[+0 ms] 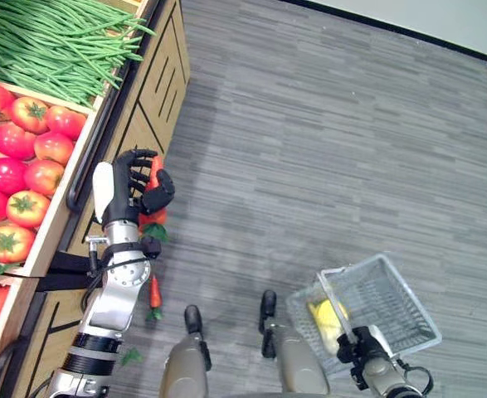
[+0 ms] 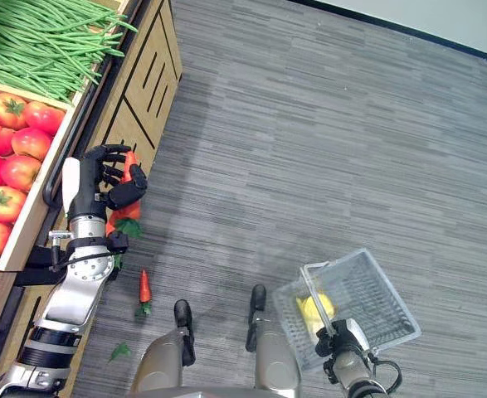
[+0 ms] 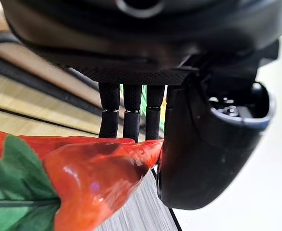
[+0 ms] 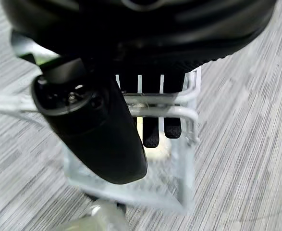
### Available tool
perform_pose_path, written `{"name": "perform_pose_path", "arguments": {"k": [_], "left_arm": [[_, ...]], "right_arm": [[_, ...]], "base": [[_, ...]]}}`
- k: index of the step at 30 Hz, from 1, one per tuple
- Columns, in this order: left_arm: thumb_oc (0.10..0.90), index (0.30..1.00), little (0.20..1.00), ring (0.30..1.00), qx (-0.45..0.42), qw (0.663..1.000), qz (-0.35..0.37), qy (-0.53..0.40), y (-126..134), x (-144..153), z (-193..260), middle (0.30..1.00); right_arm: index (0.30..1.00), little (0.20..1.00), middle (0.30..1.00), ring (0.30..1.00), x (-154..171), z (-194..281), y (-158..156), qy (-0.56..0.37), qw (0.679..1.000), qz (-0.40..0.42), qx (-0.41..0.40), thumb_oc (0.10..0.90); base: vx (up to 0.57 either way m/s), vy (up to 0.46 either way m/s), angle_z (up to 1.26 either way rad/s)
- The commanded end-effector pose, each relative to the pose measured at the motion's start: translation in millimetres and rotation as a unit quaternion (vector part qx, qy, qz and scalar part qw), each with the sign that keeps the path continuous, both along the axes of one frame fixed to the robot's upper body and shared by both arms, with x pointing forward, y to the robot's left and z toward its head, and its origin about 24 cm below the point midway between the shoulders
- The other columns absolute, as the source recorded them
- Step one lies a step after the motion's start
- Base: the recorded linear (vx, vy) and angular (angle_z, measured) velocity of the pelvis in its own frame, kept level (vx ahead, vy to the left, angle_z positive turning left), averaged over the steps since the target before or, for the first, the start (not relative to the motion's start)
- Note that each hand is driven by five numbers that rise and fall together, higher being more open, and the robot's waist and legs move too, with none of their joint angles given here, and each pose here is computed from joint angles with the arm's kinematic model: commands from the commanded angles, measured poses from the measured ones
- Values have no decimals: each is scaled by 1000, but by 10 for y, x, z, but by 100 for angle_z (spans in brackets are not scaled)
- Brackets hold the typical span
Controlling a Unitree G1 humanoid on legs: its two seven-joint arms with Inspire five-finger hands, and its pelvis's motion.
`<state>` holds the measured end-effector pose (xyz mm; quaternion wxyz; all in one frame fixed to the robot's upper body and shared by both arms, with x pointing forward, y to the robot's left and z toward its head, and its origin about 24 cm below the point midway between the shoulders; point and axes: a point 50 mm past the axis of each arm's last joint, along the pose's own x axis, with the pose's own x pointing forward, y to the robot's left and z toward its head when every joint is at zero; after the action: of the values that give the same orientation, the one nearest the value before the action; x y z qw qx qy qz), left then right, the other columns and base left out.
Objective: Get the vegetables into the basket
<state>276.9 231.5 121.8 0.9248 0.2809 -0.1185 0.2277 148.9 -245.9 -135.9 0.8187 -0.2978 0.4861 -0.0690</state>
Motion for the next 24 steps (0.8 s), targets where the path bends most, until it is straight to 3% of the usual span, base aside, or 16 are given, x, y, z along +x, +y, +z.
{"name": "perform_pose_path", "arguments": {"k": [1, 10, 15, 20, 24], "left_arm": [[400, 300, 300, 300, 55, 989, -4, -134, 29, -106, 555, 300], [400, 300, 300, 300, 57, 993, -32, -101, -21, -112, 458, 300], [400, 300, 300, 300, 56, 996, -52, -55, -31, -139, 281, 300], [400, 300, 300, 300, 20, 991, -133, 28, -247, -112, -53, 300], [400, 300, 300, 300, 11, 986, -150, 73, -336, -89, -256, 300]], "right_arm": [[300, 300, 300, 300, -52, -24, 34, 4, 1000, 7, 1, 400], [300, 300, 300, 300, -59, -19, 19, 8, 1000, 8, -6, 400], [300, 300, 300, 300, 102, 86, -22, -28, 999, 15, -17, 400], [300, 300, 300, 300, 386, 310, -60, -101, 994, 31, -29, 400], [300, 300, 300, 300, 635, 512, 17, -166, 985, 39, -19, 400]], "base": [[14, 84, -17], [-64, 35, -51], [-81, -8, -55], [-7, -122, -17], [6, -115, 9]]}}
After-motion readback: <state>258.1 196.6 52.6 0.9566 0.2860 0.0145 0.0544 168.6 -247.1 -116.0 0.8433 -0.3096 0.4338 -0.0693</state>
